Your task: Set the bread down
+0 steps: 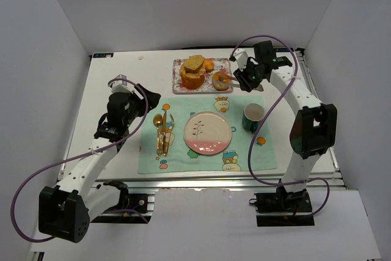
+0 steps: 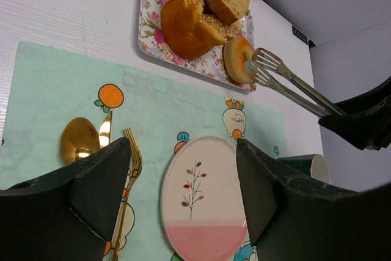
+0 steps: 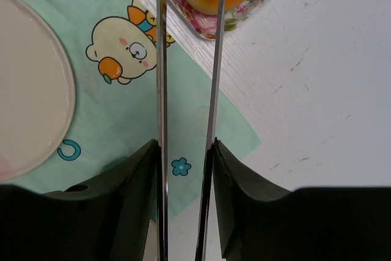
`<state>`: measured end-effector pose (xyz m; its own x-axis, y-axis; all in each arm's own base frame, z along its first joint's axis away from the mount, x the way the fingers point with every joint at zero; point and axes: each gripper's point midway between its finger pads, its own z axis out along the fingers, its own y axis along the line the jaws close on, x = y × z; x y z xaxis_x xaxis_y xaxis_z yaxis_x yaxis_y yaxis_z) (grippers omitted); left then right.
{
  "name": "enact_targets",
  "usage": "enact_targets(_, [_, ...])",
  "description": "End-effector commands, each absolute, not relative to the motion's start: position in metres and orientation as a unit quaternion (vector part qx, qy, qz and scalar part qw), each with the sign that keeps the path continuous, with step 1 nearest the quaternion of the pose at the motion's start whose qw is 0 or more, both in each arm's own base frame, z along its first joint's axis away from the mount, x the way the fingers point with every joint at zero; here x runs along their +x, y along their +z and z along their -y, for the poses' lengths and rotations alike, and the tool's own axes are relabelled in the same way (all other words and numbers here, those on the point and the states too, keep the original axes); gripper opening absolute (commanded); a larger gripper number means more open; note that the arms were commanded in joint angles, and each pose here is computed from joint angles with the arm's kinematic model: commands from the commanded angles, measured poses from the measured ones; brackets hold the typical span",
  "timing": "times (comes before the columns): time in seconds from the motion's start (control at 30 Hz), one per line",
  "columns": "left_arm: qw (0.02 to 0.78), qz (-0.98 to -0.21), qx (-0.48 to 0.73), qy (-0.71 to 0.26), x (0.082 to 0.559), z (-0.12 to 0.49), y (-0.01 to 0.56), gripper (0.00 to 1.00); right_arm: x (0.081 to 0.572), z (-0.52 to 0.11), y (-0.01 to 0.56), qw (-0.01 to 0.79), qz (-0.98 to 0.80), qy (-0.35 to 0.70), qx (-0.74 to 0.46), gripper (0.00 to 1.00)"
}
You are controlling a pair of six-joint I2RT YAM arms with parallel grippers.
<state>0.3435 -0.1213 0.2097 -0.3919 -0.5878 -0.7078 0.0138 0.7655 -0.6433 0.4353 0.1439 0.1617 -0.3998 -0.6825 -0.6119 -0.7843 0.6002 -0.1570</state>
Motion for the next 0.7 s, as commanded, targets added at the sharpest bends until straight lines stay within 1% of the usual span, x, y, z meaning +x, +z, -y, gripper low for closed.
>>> enact_targets(0.0, [0.531,-0.775,-0.186,-0.288,0.342,0.118,0.214,0.79,0.437,-0.148,0.163,0.332,-0.83,0.081,-0.44,0.45])
enact_targets(0.43, [0.529,-0.776,-0.187,-0.288,0.341,0.117,0.213,0.79,0.441,-0.152,0.143,0.311,-0.841,0.076,-0.437,0.46])
enact_targets(0.53, [0.528,-0.776,-0.189,-0.289,0.34,0.117,0.212,0.79,0.442,-0.153,0.141,0.308,-0.841,0.071,-0.438,0.44])
enact_targets(0.63, [0.529,-0.775,-0.189,-0.289,0.34,0.117,0.213,0.79,0.443,-0.152,0.141,0.308,-0.842,0.066,-0.439,0.34])
enact_targets(0.67, [0.53,-0.775,-0.188,-0.29,0.34,0.118,0.214,0.79,0.443,-0.151,0.141,0.308,-0.841,0.065,-0.439,0.26])
